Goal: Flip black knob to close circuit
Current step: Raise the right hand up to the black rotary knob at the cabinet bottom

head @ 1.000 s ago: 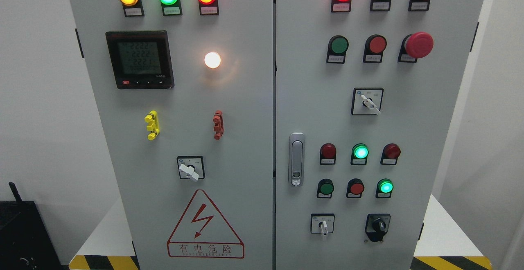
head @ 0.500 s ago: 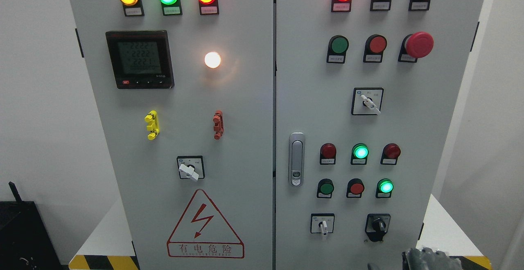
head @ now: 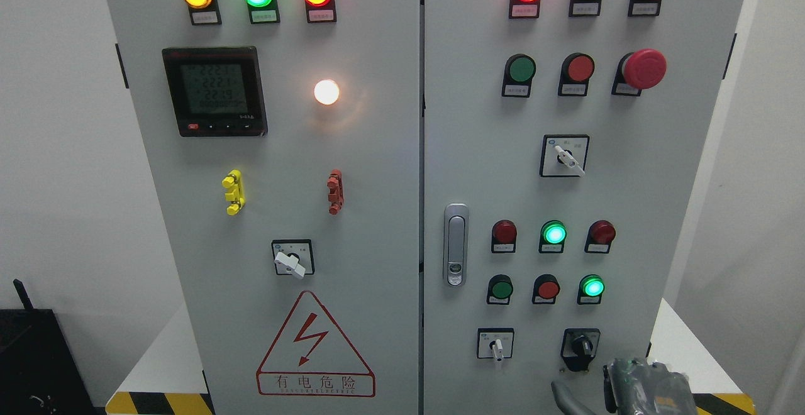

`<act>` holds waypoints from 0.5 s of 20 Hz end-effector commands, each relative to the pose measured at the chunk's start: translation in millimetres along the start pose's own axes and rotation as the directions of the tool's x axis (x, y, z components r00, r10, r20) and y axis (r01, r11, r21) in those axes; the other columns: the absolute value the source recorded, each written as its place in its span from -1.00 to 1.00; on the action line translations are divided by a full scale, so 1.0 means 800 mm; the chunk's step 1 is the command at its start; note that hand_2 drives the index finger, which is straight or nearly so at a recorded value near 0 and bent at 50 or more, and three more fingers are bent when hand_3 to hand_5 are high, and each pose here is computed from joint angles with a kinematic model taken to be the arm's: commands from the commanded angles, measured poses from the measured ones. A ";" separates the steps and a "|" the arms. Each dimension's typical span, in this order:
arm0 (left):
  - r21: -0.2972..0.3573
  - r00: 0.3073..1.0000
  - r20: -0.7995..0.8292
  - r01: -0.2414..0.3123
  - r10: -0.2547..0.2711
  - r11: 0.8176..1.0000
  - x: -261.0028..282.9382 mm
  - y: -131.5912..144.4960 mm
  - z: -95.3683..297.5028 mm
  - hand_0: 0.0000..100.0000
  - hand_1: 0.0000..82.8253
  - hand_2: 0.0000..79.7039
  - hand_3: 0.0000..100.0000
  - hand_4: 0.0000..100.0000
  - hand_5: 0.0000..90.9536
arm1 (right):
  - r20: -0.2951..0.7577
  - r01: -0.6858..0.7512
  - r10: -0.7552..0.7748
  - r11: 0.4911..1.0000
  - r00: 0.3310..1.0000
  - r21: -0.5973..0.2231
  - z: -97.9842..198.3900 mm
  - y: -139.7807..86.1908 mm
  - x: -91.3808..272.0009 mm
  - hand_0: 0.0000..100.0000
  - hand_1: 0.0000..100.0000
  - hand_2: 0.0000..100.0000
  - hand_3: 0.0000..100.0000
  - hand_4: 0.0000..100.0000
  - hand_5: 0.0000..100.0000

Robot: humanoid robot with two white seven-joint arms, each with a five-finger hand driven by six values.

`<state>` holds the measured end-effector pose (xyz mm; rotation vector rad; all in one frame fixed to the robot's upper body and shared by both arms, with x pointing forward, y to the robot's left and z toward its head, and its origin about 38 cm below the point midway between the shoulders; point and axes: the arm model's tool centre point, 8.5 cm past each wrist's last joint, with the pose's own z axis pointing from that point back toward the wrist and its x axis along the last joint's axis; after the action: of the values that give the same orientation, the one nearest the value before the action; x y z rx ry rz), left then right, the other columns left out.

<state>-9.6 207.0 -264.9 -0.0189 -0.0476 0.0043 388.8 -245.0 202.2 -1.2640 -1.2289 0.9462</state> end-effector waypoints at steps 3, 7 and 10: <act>0.000 1.000 0.000 -0.018 0.018 1.000 0.000 0.000 0.000 -1.00 -1.00 -1.00 -0.90 -0.95 -1.00 | -0.044 -0.043 0.046 0.997 0.998 0.064 -0.023 0.027 -0.027 -1.00 -1.00 0.77 1.00 0.66 0.68; 0.000 1.000 0.000 -0.018 0.018 1.000 0.000 0.000 0.000 -1.00 -1.00 -1.00 -0.90 -0.95 -1.00 | -0.082 -0.038 0.043 0.997 0.996 0.062 -0.027 0.025 -0.046 -1.00 -1.00 0.77 1.00 0.66 0.69; 0.000 1.000 0.000 -0.018 0.018 1.000 0.000 0.000 0.000 -1.00 -1.00 -1.00 -0.90 -0.95 -1.00 | -0.088 0.000 0.006 0.998 0.996 0.066 -0.028 0.024 -0.059 -1.00 -1.00 0.77 1.00 0.66 0.69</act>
<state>-9.6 207.0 -264.9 -0.0190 -0.0477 0.0044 401.9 -259.5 191.7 -1.2502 -1.1862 0.9316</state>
